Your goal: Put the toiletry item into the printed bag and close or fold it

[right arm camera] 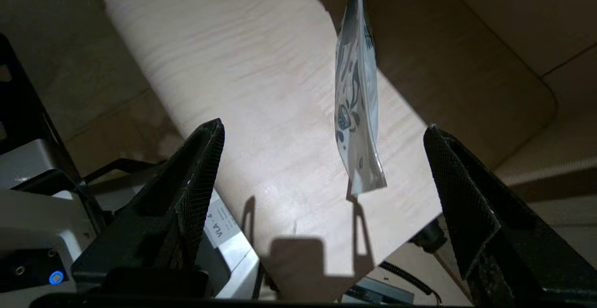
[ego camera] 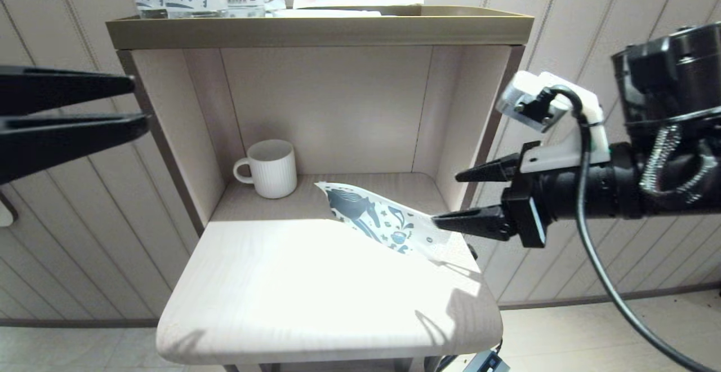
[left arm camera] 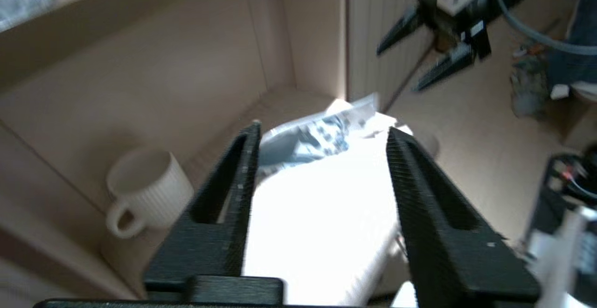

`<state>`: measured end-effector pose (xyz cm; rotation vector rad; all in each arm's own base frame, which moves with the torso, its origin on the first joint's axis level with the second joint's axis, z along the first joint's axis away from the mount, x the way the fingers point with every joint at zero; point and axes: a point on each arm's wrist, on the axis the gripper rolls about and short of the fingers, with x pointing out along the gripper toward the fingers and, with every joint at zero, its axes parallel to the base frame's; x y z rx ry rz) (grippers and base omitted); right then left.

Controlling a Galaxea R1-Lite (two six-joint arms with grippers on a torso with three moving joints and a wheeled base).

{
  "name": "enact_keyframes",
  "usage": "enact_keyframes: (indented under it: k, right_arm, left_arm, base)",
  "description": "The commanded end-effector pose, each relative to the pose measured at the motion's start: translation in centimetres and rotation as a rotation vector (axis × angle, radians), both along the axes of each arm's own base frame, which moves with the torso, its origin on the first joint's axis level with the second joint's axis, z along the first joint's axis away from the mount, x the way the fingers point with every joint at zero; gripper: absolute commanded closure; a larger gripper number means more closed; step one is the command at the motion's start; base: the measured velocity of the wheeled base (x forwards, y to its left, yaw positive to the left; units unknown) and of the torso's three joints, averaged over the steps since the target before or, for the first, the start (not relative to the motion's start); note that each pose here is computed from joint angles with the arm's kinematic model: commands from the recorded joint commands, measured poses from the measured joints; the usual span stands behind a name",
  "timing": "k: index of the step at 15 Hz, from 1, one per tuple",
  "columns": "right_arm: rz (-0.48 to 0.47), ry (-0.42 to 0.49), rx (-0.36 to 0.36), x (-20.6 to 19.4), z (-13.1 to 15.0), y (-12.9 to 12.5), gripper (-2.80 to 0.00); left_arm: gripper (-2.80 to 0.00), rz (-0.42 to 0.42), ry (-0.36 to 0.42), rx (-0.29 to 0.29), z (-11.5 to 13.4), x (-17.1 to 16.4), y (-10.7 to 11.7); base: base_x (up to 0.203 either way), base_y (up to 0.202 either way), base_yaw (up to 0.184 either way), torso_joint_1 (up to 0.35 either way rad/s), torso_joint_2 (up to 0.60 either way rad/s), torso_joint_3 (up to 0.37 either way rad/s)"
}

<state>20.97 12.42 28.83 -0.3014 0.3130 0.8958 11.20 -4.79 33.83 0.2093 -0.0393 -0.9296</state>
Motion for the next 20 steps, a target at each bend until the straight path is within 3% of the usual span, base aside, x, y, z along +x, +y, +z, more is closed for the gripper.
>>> enact_keyframes:
  k: [1,4,6,8,10,13,15,17,19,20]
  right_arm:
    - [-0.047,-0.087,0.026,-5.2,2.0,-2.7,-2.80]
    - [-0.262,-0.198,0.052,-11.9,3.1,-7.0,-2.80]
    - [-0.456,-0.258,0.086,-16.3,1.7,-10.0,-2.80]
    - [-0.679,-0.229,0.008,-18.8,-3.8,-12.0,-2.80]
    - [-0.908,-0.280,-0.009,-21.9,-7.8,-13.8,-2.80]
    - [-1.203,-0.258,-0.028,-23.6,-13.3,-14.2,-2.80]
    - [-1.187,-0.197,-0.011,-22.7,-15.8,-13.9,-2.80]
    - [-1.156,-0.209,0.037,-21.7,-18.1,-13.6,-2.80]
    - [-1.183,-0.206,0.022,-21.4,-19.5,-13.5,-2.80]
    - [-1.251,-0.220,0.013,-21.5,-19.4,-13.4,-2.80]
  left_arm:
    - [0.00,0.026,-0.044,-0.004,-0.3,-5.9,1.8]
    - [0.00,0.246,0.016,0.037,-2.0,-9.9,3.5]
    - [0.00,0.369,0.088,0.029,-3.8,-13.1,4.7]
    - [0.00,0.562,0.189,-0.054,-6.0,-15.7,5.5]
    - [0.00,0.759,0.231,-0.058,-9.2,-16.5,5.4]
    - [0.00,0.868,0.222,-0.004,-15.1,-17.2,5.1]
    - [0.00,0.905,0.247,0.042,-19.3,-16.2,4.9]
    - [0.00,0.949,0.263,0.083,-23.5,-14.7,4.9]
    - [0.00,0.994,0.219,0.084,-25.8,-14.1,5.0]
    - [0.00,1.011,0.158,0.059,-25.8,-14.4,5.0]
  base:
    - [0.000,0.000,0.000,0.000,0.00,0.000]
    - [0.000,0.000,0.000,0.000,0.00,0.000]
    - [0.000,0.000,0.000,0.000,0.00,0.000]
    - [0.000,0.000,0.000,0.000,0.00,0.000]
    - [0.000,0.000,0.000,0.000,0.00,0.000]
    - [0.000,0.000,0.000,0.000,0.00,0.000]
    - [0.000,0.000,0.000,0.000,0.00,0.000]
    - [0.000,0.000,0.000,0.000,0.00,0.000]
    - [0.000,0.000,0.000,0.000,0.00,0.000]
    - [0.000,0.000,0.000,0.000,0.00,0.000]
